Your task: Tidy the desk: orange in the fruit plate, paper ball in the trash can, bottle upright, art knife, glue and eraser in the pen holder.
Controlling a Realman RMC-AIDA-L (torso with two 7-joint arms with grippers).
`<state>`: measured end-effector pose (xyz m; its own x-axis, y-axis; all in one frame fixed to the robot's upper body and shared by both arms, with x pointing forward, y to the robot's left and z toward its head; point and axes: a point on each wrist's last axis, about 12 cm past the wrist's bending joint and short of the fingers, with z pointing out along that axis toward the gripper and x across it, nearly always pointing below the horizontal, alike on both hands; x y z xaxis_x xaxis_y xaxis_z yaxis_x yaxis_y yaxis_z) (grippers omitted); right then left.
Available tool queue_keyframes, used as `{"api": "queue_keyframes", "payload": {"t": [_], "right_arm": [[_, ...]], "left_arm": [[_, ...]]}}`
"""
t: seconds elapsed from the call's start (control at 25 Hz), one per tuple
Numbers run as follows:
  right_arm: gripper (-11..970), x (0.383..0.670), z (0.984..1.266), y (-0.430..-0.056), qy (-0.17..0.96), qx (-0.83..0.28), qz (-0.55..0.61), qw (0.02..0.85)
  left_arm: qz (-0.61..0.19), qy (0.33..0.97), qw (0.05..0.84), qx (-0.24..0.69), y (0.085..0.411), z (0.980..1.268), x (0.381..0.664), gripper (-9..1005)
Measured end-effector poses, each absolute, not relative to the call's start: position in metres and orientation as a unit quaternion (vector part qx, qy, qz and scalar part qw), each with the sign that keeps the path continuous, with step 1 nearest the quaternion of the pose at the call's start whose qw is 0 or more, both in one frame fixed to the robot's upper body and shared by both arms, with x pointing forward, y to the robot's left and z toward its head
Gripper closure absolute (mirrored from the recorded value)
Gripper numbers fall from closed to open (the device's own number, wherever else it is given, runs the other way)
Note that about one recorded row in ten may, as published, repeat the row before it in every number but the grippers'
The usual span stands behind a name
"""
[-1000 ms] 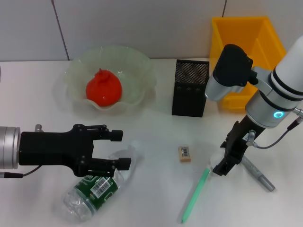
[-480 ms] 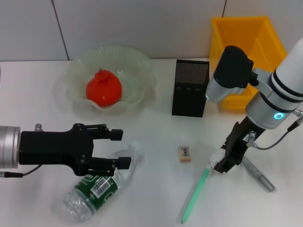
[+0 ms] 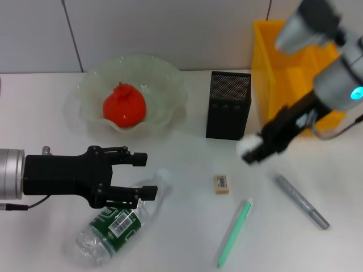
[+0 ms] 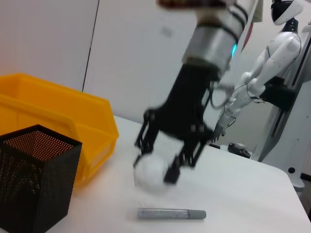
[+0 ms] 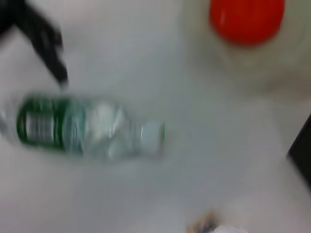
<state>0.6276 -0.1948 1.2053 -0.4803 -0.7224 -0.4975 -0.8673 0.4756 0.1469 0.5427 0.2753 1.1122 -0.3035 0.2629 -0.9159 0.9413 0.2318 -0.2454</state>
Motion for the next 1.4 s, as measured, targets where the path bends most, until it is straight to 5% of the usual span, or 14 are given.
{"api": "queue_keyframes", "payload": {"t": [0.4,0.68,1.2,1.4], "right_arm": [[435,0.645,1.246,-0.269,0.848,-0.289,0.184,0.405],[435,0.657,1.236,-0.3,0.88,-0.183,0.111,0.424],[436,0.664,1.23,-0.302,0.887,-0.171,0.079,0.42],[332,0.666,1.231,-0.3,0.886,-0.175,0.078,0.422]], "left_arm": [[-0.432,0.679,0.392,0.446,0.274,1.114,0.545,180],[-0.432,0.678,0.392,0.448,0.273,1.116,0.547,180],[-0.429,0.678,0.393,0.448,0.273,1.117,0.548,180],[-0.429,0.678,0.393,0.448,0.274,1.117,0.548,180]]}}
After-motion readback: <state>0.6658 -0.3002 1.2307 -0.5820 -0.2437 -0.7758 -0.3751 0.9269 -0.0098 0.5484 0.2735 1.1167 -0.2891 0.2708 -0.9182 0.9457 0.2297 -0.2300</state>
